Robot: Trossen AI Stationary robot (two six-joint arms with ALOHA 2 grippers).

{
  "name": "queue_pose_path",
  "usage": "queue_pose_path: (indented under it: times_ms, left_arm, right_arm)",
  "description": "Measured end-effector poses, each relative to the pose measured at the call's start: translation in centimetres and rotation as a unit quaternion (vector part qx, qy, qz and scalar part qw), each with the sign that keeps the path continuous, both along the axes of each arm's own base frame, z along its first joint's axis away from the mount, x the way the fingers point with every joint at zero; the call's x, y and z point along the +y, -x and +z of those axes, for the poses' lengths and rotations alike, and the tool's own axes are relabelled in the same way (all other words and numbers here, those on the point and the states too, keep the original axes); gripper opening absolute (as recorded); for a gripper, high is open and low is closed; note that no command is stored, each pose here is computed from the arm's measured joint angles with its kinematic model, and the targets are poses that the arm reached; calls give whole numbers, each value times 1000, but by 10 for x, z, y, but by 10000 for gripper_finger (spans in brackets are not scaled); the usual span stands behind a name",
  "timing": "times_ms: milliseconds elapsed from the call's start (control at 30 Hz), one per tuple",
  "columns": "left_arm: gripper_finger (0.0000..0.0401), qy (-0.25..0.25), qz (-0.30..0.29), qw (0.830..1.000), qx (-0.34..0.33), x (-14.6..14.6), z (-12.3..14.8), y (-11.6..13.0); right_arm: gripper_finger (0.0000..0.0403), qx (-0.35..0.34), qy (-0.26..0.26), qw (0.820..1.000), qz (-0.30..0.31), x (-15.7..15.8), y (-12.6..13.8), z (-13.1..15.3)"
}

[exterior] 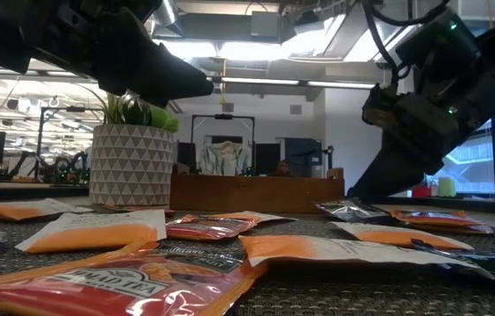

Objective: Pick & Place Tea
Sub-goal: Put the blue tea bag into the right section of the wooden organizer

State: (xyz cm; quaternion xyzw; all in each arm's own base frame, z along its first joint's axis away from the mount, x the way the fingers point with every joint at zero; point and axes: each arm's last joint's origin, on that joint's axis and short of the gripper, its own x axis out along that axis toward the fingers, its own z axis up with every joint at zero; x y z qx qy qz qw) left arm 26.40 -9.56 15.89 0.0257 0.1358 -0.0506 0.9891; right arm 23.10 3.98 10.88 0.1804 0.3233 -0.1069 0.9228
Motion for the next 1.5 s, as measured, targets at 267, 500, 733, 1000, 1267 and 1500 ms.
queue_pose_path:
  times_ms: [267,500,733,1000,1267,1500]
  left_arm:
    - [109,0,0,1000,0,0,0,0]
    - [109,-1,2,1000,1,0,0,0]
    - [109,-4,26,1000,0,3,-1,-1]
    - [85,-35,-5,999,12,-2,-11,-35]
    - [6,-42,3,999,20,3,-24,-91]
    - [3,5,-41,999,18,0,-37,-136]
  right_arm:
    - [204,13,-2,1000,5,1,-2,-11]
    - [165,12,0,1000,6,1,-4,-14]
    - [82,17,11,1000,15,1,-4,-15]
    - [19,23,14,1000,17,1,-3,-16]
    - [9,23,11,1000,17,1,-3,-16]
    - [19,23,10,1000,16,1,-3,-16]
